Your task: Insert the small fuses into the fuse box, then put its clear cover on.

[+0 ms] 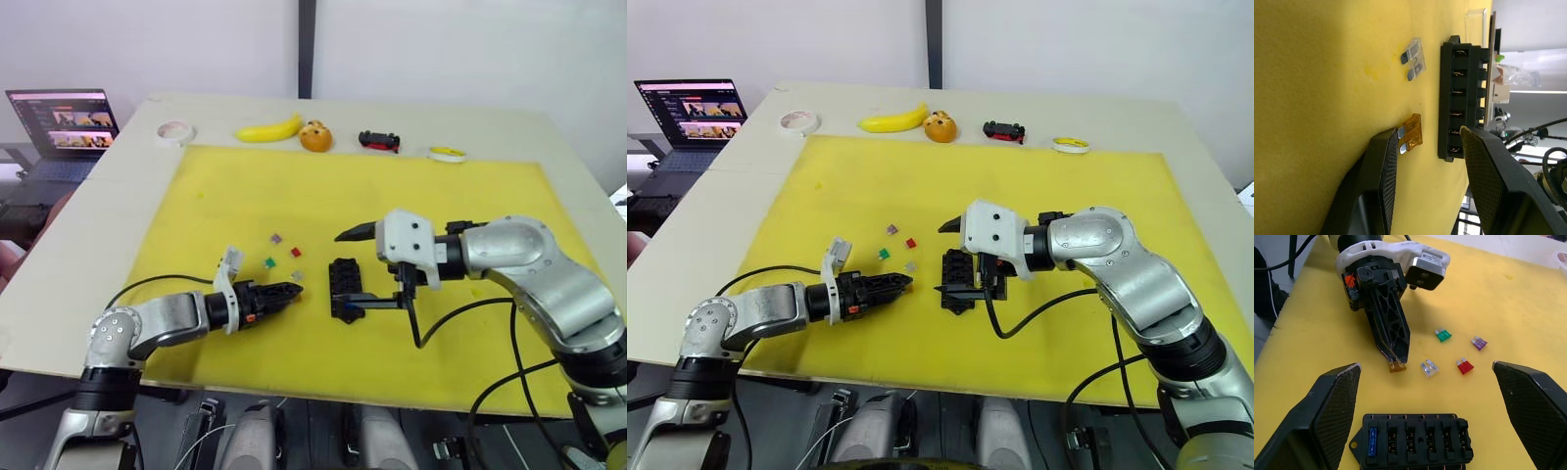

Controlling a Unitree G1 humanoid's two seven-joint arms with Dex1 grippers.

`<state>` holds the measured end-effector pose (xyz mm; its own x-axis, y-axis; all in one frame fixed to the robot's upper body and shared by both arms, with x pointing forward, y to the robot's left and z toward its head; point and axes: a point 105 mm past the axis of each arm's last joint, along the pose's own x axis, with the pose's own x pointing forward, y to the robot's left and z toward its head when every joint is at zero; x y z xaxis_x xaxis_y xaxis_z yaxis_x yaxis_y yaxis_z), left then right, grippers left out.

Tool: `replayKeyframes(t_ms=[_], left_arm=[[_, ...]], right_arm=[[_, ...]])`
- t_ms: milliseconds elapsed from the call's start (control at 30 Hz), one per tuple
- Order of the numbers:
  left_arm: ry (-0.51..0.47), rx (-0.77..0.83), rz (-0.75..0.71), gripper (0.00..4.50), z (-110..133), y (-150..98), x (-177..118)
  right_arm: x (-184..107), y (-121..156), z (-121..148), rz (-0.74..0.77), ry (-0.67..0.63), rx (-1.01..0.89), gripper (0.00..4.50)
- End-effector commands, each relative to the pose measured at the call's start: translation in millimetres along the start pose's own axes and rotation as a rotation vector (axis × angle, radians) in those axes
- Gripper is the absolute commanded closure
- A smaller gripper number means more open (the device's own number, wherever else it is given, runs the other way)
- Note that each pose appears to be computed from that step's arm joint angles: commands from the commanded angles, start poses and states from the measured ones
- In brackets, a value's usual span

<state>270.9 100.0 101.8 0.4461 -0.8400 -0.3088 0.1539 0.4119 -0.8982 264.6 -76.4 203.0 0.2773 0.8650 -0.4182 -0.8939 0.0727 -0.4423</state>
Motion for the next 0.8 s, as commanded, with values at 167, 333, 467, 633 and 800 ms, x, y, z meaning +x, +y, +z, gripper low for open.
replayKeyframes(t_ms=[167, 333, 467, 633, 800], left_arm=[[0.017, 0.006, 0.022, 3.17, -8.5, 4.3, -1.9], [0.021, 0.002, 0.046, 3.17, -9.7, 9.3, -4.3], [0.023, 0.003, 0.048, 3.17, -10.6, 9.8, -4.8], [0.024, 0.003, 0.056, 3.17, -10.8, 10.6, -3.9], [0.031, 0.007, 0.063, 3.17, -12.7, 11.2, -4.1]], right_arm=[[-4.0, -1.2, 11.1, -0.017, -0.025, -0.044, 0.00], [-3.7, -1.0, 11.8, -0.017, -0.028, -0.042, 0.00], [-3.6, -0.7, 12.3, -0.018, -0.029, -0.041, 0.00], [-3.8, -0.7, 12.9, -0.019, -0.029, -0.039, 0.00], [-4.0, -0.5, 13.0, -0.020, -0.027, -0.037, 0.00]])
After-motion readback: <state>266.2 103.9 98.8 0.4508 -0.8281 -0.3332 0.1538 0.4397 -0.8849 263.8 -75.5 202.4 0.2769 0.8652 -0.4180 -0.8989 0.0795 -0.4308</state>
